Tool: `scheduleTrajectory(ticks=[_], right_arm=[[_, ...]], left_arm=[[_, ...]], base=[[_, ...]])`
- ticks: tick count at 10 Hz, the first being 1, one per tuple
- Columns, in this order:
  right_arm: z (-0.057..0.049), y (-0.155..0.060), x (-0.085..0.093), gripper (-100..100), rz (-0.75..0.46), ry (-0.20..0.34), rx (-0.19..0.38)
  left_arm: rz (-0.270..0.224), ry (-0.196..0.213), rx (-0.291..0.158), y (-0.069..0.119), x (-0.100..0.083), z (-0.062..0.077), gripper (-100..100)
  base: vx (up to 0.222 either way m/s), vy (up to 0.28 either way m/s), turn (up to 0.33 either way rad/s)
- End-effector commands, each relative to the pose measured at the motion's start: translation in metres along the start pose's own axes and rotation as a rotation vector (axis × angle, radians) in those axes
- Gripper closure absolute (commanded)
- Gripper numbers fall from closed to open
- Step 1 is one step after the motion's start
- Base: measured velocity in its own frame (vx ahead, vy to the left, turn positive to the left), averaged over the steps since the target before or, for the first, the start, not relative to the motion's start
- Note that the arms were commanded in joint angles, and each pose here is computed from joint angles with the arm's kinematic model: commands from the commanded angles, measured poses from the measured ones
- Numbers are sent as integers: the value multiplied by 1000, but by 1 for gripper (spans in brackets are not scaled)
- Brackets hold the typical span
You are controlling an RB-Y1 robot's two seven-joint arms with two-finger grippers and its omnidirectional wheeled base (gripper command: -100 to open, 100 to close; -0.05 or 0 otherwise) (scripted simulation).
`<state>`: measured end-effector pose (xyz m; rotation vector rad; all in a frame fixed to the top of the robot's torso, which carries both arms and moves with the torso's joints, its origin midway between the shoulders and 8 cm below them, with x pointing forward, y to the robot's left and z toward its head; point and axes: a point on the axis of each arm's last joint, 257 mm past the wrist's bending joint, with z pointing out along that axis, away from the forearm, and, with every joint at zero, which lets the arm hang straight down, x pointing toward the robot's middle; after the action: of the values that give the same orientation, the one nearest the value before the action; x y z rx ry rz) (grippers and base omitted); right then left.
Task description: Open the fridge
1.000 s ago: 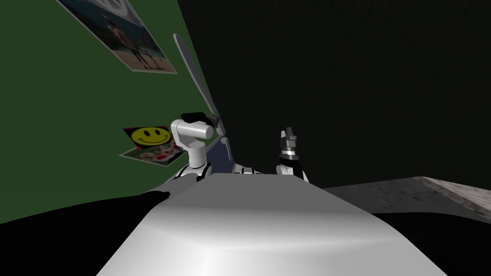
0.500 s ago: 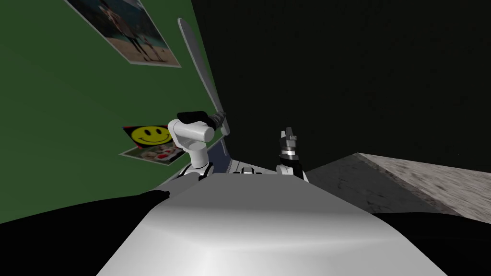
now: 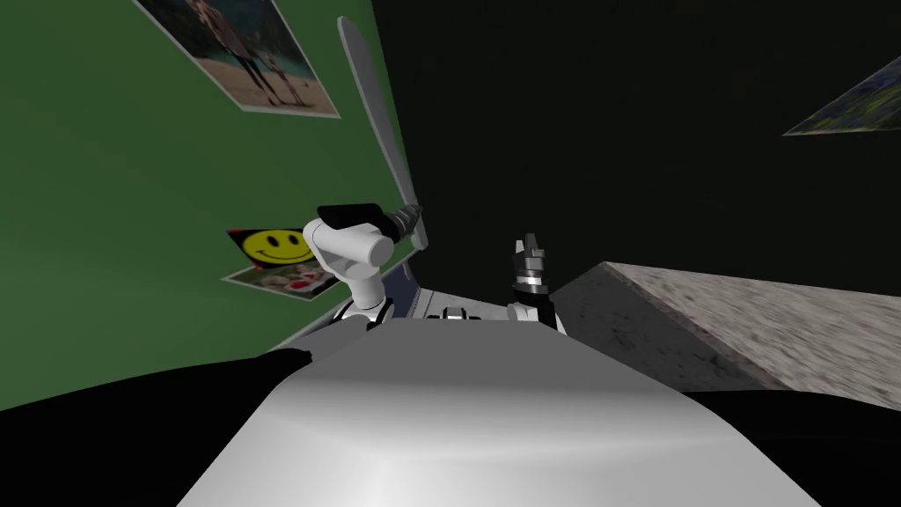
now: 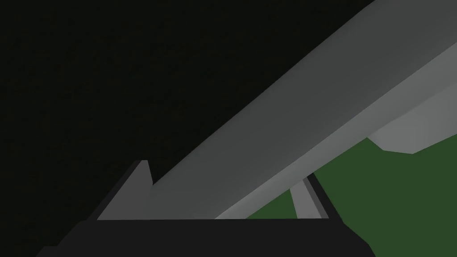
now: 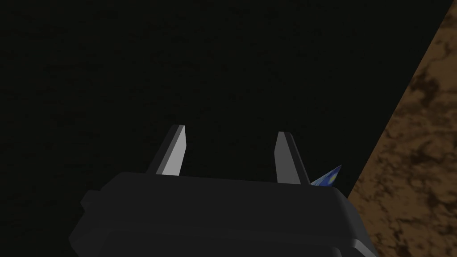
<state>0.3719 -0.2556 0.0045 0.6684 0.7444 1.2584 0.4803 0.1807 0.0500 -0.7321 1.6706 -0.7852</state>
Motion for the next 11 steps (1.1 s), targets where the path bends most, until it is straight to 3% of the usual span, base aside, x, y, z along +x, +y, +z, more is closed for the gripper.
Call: scheduleTrajectory(ticks=[1,9,10,11], right_arm=[[0,0,0,0,0,0,0],[0,0,0,0,0,0,0],[0,0,0,0,0,0,0],[0,0,0,0,0,0,0]], left_arm=[[10,51,39,-14,15,9,100],[31,246,197,-72,77,31,100],[53,226,183,-68,72,32,100],[62,289,222,-81,95,22,100]], base=[[-284,-31,-102],[-340,-79,-100],[-167,-28,-60],[-212,1,-98]])
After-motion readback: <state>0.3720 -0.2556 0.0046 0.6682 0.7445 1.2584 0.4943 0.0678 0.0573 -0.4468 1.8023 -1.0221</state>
